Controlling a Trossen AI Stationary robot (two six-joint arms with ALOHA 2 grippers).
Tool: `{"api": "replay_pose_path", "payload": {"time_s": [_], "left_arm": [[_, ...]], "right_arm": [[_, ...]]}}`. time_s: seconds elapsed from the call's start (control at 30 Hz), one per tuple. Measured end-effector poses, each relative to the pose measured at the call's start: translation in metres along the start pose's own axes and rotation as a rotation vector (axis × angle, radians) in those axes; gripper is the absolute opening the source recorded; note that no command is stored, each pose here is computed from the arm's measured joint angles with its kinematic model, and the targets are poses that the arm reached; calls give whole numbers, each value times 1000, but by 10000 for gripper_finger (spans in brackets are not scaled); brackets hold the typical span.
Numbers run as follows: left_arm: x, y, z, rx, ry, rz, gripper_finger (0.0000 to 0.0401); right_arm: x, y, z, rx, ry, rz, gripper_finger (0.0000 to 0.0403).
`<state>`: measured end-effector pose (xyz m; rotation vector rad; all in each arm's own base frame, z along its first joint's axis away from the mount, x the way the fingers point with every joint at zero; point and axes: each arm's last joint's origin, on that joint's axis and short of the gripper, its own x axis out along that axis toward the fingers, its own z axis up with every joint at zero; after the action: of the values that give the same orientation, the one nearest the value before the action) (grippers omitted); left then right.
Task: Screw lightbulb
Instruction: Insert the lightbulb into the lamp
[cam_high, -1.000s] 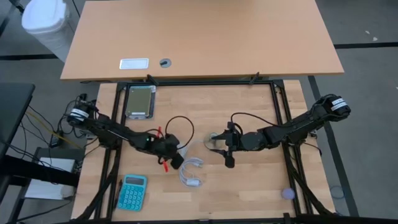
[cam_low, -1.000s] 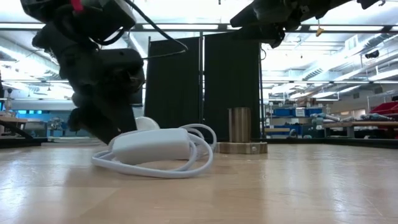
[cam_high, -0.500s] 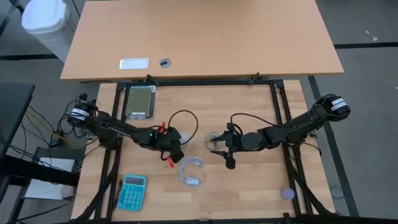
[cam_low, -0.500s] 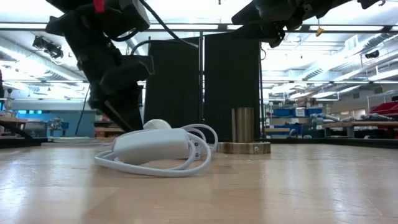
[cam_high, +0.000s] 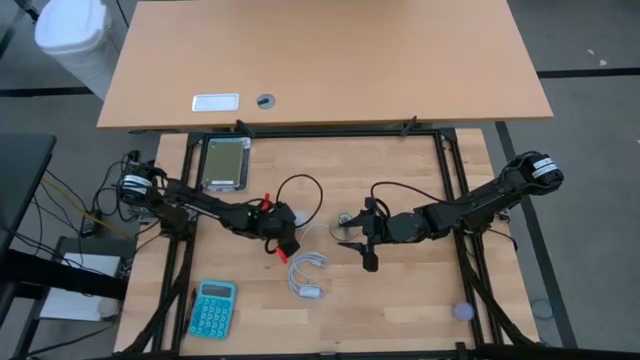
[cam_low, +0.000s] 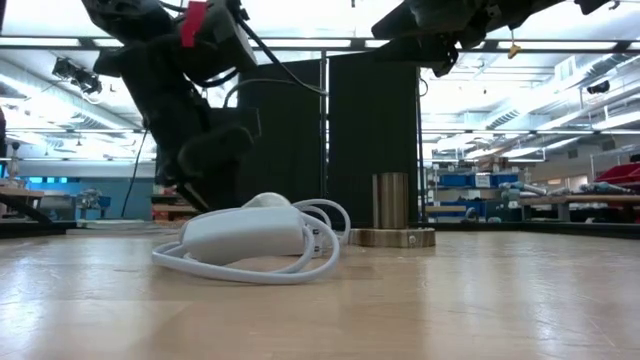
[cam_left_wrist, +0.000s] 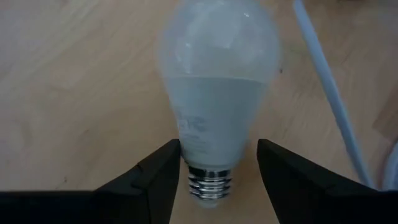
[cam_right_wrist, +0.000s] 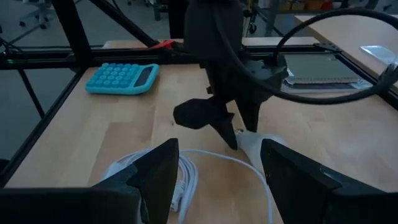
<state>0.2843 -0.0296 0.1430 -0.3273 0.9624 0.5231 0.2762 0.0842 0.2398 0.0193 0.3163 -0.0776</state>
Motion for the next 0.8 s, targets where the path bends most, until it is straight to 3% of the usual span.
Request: {"api": "replay_pose_path", "payload": {"time_s": [0.23, 0.8], "left_arm": [[0, -1, 4, 225, -57, 33, 219], [23, 8, 13, 262, -68, 40, 218]], "right_arm": [[0, 0, 0, 7, 0, 0, 230], [0, 0, 0, 23, 0, -2, 230]]}}
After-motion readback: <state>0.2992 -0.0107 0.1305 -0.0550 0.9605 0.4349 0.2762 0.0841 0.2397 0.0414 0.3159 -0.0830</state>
